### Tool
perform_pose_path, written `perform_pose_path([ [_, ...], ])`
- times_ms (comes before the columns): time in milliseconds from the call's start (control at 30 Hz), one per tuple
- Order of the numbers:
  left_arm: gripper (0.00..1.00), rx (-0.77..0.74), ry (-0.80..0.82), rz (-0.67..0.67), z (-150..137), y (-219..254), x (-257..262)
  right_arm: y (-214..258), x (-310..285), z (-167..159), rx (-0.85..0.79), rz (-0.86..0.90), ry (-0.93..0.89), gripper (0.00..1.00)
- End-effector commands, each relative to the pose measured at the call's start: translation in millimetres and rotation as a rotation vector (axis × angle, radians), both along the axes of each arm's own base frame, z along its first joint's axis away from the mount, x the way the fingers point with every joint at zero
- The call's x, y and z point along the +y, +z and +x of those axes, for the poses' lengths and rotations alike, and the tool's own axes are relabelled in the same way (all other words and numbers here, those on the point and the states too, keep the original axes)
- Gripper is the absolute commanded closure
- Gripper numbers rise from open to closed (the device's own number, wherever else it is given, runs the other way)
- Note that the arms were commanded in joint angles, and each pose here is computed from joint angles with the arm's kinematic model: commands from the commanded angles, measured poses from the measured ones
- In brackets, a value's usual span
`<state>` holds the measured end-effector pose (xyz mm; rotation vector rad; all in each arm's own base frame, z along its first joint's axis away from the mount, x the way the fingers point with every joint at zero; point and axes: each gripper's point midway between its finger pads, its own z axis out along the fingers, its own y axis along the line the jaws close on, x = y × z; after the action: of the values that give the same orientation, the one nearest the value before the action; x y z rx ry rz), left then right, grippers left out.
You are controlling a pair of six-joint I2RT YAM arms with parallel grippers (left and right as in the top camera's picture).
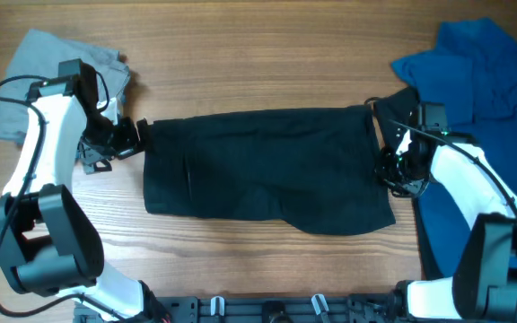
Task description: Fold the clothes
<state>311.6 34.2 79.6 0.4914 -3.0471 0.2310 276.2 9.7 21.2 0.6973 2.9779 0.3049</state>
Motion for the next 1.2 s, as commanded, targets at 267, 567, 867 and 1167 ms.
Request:
perform_pose_path([
  [267, 0.0, -0.204, -0.048, -0.277, 8.4, -74.2, -46.3, 74.4, 88.1, 11.7, -0.332, 0.288, 0.463, 0.59],
  [567, 0.32, -0.022, -0.165, -0.318, -20.1, -130.0, -94.0, 17.5, 95.3, 8.9, -0.16, 0.215, 0.399, 0.59],
  [867, 0.96, 0.158, -0.045, -0.221, -18.9, -56.1, -42.1, 19.1, 95.6, 11.8, -0.168, 0.218, 0.376, 0.62],
  [1167, 0.96, -0.101, -0.234, -0.168, 48.4, 98.3, -97.1, 19.4, 95.5, 12.7, -0.17, 0.218, 0.368, 0.62],
])
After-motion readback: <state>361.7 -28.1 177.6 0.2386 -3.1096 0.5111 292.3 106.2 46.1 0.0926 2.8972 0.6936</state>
